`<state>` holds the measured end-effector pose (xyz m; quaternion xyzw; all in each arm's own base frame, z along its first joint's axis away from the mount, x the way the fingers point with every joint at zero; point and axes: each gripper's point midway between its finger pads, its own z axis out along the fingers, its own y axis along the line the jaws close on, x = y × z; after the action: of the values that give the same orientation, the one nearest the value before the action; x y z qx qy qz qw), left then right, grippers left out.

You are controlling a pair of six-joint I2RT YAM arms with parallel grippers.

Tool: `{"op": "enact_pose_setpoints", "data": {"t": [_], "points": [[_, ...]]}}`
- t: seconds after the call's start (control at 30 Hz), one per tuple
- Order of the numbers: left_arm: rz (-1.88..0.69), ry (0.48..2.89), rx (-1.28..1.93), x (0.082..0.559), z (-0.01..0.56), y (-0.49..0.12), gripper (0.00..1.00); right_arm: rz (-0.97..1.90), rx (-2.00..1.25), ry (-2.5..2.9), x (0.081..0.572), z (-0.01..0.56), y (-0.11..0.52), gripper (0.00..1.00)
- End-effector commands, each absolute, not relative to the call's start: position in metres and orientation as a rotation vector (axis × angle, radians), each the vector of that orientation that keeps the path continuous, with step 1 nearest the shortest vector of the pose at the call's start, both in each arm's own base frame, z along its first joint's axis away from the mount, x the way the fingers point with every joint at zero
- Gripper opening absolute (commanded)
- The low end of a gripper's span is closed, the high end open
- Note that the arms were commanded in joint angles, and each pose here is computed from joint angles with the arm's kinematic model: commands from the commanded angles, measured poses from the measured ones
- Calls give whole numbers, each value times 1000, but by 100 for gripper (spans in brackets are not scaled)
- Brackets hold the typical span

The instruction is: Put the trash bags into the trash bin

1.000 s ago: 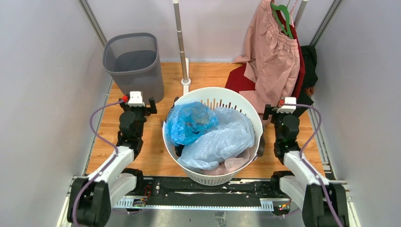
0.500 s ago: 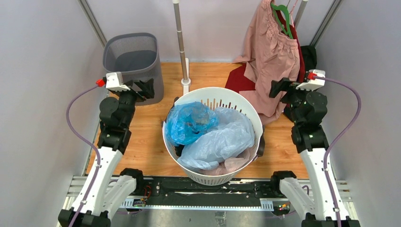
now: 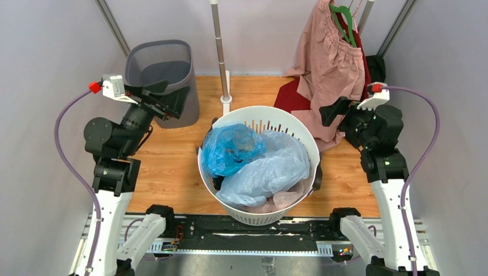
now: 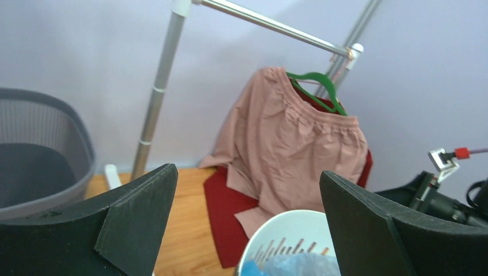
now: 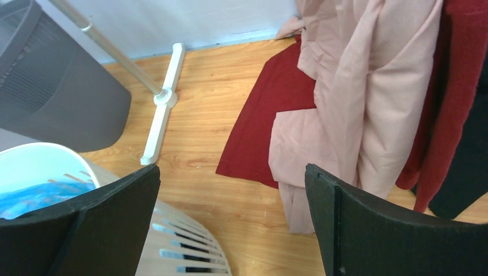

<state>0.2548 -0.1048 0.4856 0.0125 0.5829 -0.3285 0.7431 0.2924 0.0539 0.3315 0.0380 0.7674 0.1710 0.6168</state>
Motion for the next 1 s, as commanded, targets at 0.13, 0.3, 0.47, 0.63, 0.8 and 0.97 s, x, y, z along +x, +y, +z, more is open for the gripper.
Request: {"op": "enact_pose_setpoints", "data": {"t": [0.13, 0.3, 0.47, 0.63, 0.8, 0.97], "points": [[-908, 1425, 92, 267, 479, -137, 100, 450, 41, 1831, 267, 348, 63, 100], [-837, 1546, 18, 277, 465, -128, 100, 512, -44, 1917, 252, 357, 76, 100], [-633, 1691, 104, 275, 451, -138, 100, 655, -218, 1983, 228, 378, 106, 94], [-532, 1799, 186, 255, 435, -158, 100, 689, -350, 2043, 195, 389, 121, 93], [-440, 1911, 268, 239, 408, -173, 92, 791, -504, 2082, 164, 387, 145, 91], [-441, 1969, 321, 230, 389, -184, 80, 838, -752, 2137, 139, 361, 185, 86]]}}
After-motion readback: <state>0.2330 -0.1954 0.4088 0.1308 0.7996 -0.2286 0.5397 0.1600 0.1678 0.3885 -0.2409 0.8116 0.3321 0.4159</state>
